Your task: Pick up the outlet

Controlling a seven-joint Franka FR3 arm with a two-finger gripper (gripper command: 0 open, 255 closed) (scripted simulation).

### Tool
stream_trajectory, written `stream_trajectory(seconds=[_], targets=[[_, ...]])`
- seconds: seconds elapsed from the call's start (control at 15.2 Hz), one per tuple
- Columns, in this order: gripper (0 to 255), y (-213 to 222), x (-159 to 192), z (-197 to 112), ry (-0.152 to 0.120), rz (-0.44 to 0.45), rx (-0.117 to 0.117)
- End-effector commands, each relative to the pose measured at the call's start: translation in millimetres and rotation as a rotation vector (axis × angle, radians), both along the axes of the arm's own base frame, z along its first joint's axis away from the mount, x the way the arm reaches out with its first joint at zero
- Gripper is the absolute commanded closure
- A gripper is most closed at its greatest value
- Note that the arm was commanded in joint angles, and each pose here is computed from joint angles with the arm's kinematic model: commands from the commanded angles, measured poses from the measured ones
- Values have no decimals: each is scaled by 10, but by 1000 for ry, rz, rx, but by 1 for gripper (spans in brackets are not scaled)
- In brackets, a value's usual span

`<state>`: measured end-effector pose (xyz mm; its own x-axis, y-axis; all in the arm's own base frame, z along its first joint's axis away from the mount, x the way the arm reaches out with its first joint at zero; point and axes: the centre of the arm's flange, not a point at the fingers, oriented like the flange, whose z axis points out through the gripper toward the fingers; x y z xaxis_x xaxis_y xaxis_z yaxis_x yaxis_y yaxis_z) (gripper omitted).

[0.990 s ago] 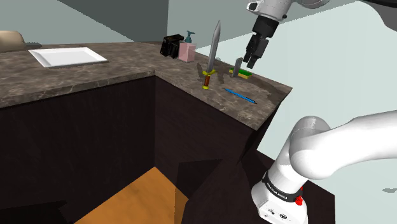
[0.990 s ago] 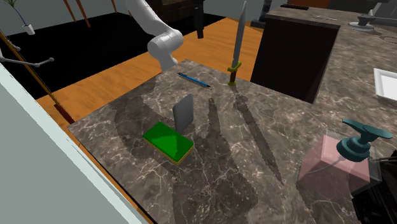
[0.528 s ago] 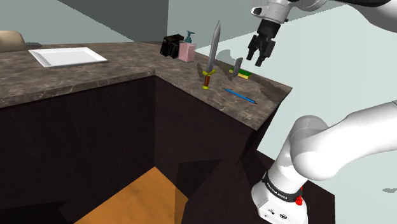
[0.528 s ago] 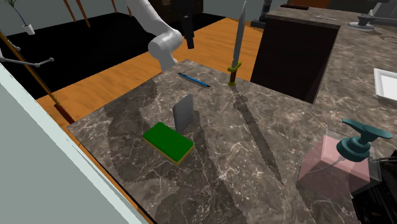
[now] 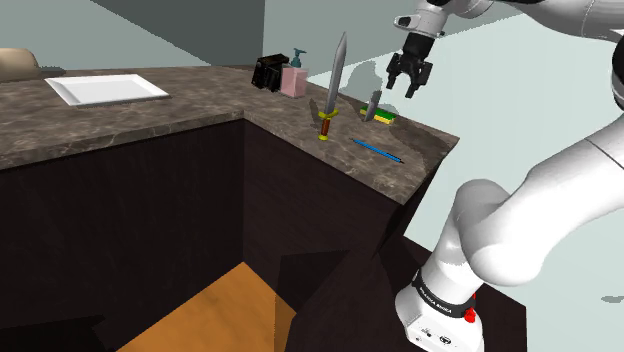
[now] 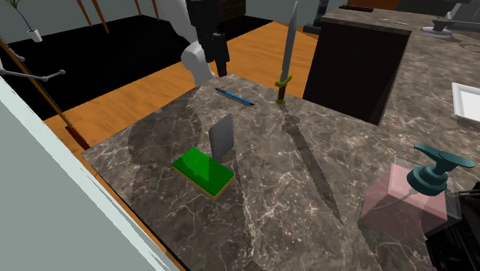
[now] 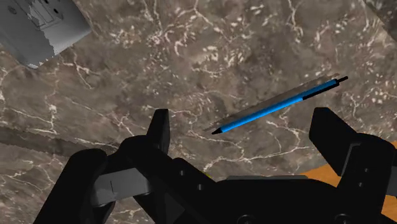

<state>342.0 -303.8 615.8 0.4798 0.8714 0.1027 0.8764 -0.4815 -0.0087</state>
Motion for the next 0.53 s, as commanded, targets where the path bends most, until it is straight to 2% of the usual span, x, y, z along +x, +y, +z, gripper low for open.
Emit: stream_trajectory(seconds=[0.0,0.46], targets=[[0,-223,148,-8,1,75,-11],[0,-923,746,-17,4,313,-35]])
